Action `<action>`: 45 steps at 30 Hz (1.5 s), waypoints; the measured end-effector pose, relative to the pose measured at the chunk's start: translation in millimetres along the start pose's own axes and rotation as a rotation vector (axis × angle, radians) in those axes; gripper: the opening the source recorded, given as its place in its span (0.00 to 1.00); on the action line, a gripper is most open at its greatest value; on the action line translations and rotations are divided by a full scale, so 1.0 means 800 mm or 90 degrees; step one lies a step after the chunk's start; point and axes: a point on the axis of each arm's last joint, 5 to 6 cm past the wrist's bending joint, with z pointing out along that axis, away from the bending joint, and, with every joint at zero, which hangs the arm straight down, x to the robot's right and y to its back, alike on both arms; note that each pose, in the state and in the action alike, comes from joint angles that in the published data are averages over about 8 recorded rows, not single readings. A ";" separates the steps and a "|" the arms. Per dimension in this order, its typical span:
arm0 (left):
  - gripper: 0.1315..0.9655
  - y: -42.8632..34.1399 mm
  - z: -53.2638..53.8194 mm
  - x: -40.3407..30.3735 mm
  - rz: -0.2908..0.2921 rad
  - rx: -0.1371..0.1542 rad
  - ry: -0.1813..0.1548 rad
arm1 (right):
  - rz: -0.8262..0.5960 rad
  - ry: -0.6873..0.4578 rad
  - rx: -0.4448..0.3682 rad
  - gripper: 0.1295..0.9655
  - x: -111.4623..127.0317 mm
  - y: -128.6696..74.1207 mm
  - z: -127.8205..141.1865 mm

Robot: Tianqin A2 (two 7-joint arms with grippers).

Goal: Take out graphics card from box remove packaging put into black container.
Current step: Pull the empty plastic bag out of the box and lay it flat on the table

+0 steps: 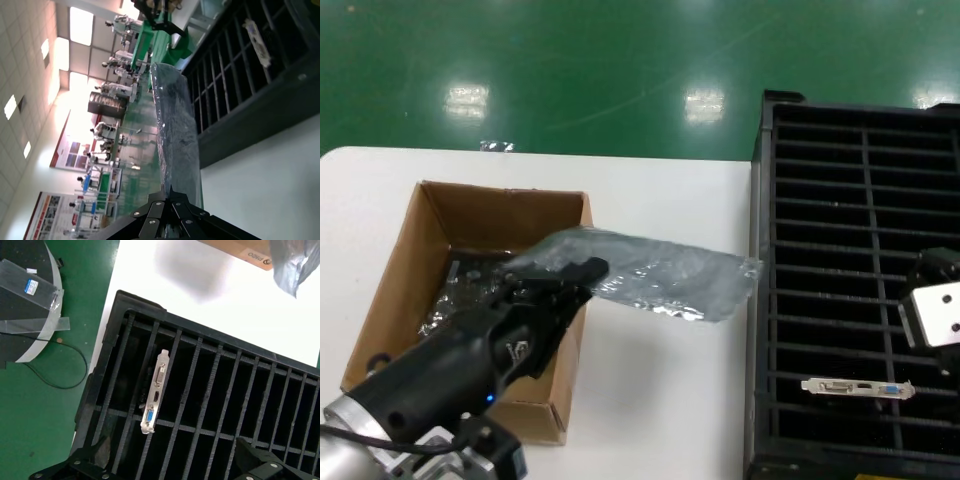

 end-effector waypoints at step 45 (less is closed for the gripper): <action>0.03 -0.0727 0.088 0.0693 -0.918 -0.248 0.038 | 0.000 0.000 0.000 1.00 0.000 0.000 0.000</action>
